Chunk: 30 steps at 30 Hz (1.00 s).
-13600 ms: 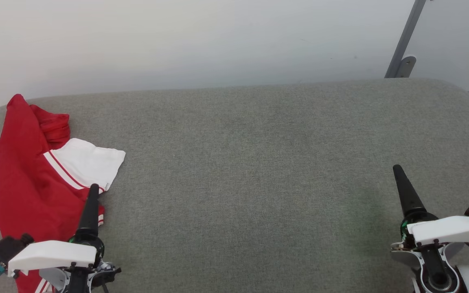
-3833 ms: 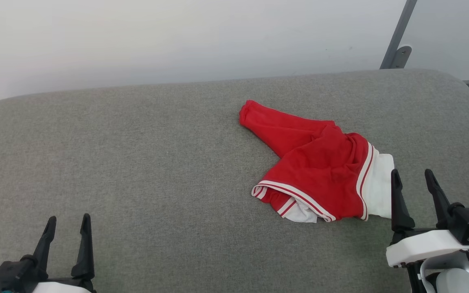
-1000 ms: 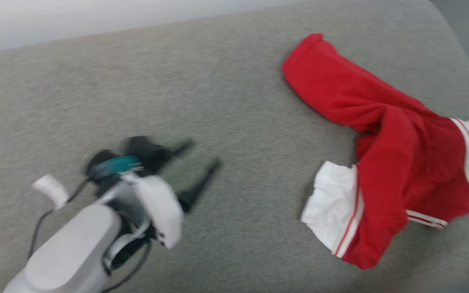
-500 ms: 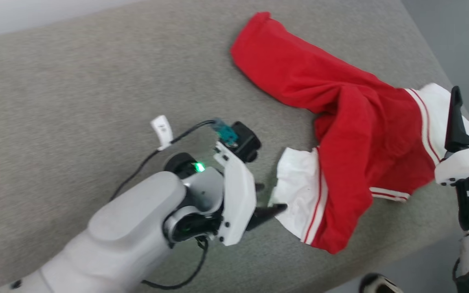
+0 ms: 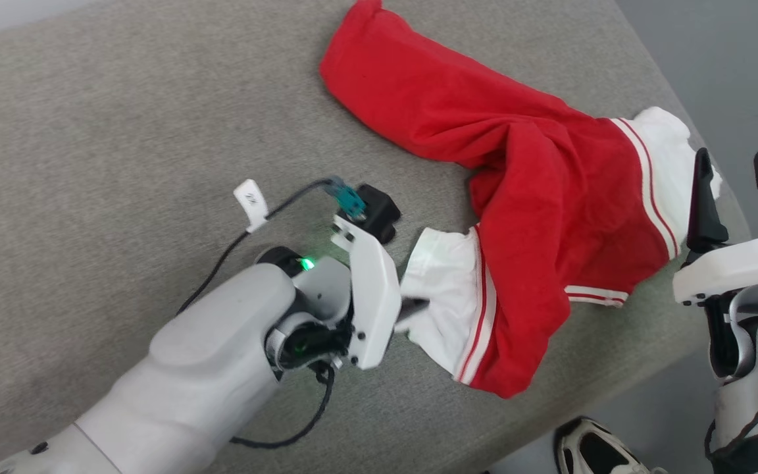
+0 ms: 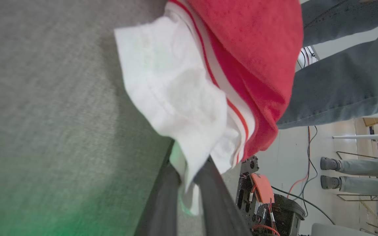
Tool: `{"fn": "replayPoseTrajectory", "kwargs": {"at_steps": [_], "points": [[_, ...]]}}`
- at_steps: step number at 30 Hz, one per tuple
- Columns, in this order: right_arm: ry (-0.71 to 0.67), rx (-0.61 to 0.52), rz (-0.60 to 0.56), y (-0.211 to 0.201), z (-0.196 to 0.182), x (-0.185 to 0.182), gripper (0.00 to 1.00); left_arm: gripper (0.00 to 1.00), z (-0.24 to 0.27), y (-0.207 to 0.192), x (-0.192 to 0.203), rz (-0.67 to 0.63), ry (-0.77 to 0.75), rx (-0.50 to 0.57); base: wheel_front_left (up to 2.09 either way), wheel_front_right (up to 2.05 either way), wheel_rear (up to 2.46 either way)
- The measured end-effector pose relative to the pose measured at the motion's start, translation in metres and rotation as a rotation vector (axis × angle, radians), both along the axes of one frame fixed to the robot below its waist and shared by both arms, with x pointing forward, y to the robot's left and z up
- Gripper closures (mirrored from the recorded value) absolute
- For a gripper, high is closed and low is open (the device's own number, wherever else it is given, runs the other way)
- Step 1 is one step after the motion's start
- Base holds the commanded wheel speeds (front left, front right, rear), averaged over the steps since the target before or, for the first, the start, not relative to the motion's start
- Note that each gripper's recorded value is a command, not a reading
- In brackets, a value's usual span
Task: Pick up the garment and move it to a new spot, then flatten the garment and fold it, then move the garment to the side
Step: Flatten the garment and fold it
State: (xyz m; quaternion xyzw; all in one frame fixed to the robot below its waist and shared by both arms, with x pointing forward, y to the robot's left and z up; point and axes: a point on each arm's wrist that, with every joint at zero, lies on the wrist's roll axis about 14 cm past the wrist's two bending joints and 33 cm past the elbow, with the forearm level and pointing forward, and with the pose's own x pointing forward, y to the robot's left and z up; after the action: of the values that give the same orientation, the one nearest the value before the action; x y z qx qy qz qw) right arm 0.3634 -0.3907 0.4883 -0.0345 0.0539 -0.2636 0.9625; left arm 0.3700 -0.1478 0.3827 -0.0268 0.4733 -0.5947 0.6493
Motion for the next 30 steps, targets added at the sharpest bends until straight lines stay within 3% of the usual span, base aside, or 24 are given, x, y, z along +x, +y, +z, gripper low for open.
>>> {"fn": "replayPoseTrajectory", "kwargs": {"at_steps": [5, 9, 18, 26, 30], "points": [[-0.02, 0.004, 0.029, 0.008, 0.002, 0.012, 0.0, 1.0, 0.017, 0.009, 0.026, 0.13, -0.013, -0.065, 0.0, 0.0, 0.0], [-0.029, -0.009, 0.088, 0.02, 0.008, 0.031, 0.0, 1.0, 0.026, 0.042, 0.055, 0.265, -0.032, -0.073, 0.0, 0.0, 0.0], [-0.044, 0.003, 0.299, 0.084, 0.017, 0.09, 0.0, 1.0, 0.036, 0.196, 0.118, 0.698, -0.111, 0.005, 0.0, 0.0, 0.0], [-0.059, 0.006, 0.469, 0.143, 0.028, 0.121, 0.0, 1.0, 0.029, 0.332, 0.108, 1.017, -0.144, 0.178, 0.0, 0.0, 0.0], [-0.069, 0.003, 0.517, 0.16, 0.036, 0.126, 0.0, 1.0, 0.026, 0.375, 0.095, 1.121, -0.155, 0.253, 0.0, 0.0, 0.0]]}}
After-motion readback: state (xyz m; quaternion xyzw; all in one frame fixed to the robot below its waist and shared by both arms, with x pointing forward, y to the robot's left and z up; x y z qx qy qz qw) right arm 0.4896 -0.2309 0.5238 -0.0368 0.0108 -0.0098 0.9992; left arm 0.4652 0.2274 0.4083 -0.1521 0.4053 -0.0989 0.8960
